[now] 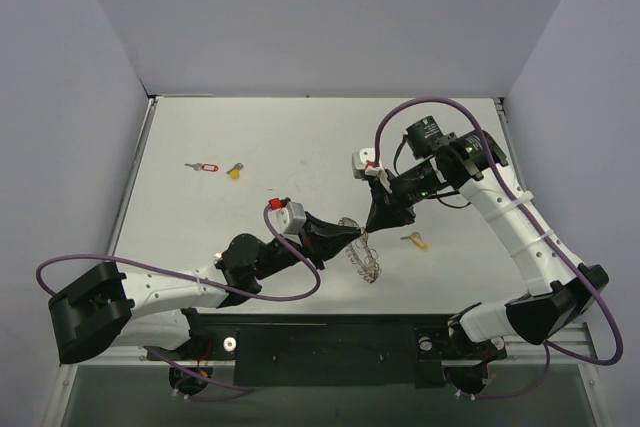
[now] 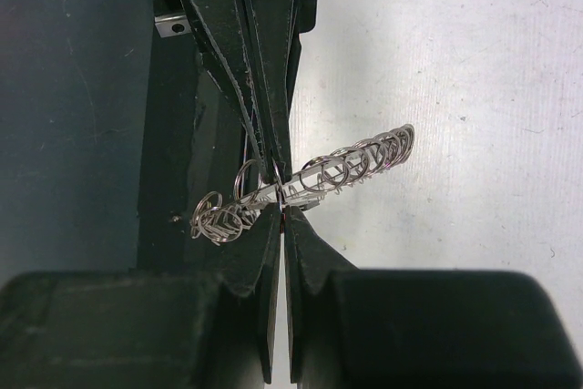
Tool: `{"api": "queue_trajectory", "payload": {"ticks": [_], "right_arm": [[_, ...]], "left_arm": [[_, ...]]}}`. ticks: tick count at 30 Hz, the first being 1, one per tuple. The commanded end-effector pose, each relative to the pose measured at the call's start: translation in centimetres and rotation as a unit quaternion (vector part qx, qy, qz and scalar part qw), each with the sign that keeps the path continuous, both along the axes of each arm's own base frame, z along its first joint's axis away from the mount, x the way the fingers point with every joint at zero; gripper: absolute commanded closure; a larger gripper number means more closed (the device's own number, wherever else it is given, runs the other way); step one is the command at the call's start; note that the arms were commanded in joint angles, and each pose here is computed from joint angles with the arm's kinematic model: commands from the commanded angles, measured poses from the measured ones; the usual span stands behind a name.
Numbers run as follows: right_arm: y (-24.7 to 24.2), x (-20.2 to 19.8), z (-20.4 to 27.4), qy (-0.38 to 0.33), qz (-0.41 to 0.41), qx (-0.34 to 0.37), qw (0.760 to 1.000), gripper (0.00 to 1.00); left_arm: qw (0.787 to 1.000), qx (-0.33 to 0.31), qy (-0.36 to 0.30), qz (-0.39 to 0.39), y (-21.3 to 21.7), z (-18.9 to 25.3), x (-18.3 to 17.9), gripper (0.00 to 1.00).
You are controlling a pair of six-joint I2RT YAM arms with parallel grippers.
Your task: Put the keys on the keyring
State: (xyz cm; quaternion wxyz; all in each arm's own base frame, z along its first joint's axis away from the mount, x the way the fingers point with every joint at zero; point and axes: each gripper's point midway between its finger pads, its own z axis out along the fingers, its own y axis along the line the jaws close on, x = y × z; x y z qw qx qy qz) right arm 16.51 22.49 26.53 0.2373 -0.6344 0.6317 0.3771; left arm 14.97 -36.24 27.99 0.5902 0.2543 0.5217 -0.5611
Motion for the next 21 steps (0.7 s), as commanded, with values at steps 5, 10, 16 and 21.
{"api": "queue_trajectory", "payload": {"ticks": [5,10,16,21], "right_arm": [[0.6,-0.8,0.6,0.01,0.011,0.023,1.0,1.0],[0.4,-1.6,0.3,-0.001,0.036,0.016,0.999,1.0],[0.4,-1.7,0.0,-0.005,0.044,0.007,0.999,1.0],[0.5,-1.7,-0.3,-0.003,0.047,0.001,0.999,1.0]], "left_arm": [[0.998,-0.046,-0.032,-0.006,0.5,3.1,-0.6,1.0],[0.999,-0.007,-0.045,-0.009,0.1,2.0,-0.7,1.0],[0.997,0.039,-0.069,-0.005,0.0,1.1,-0.6,1.0],[0.996,0.046,-0.075,-0.007,0.1,1.1,-0.7,1.0]]}}
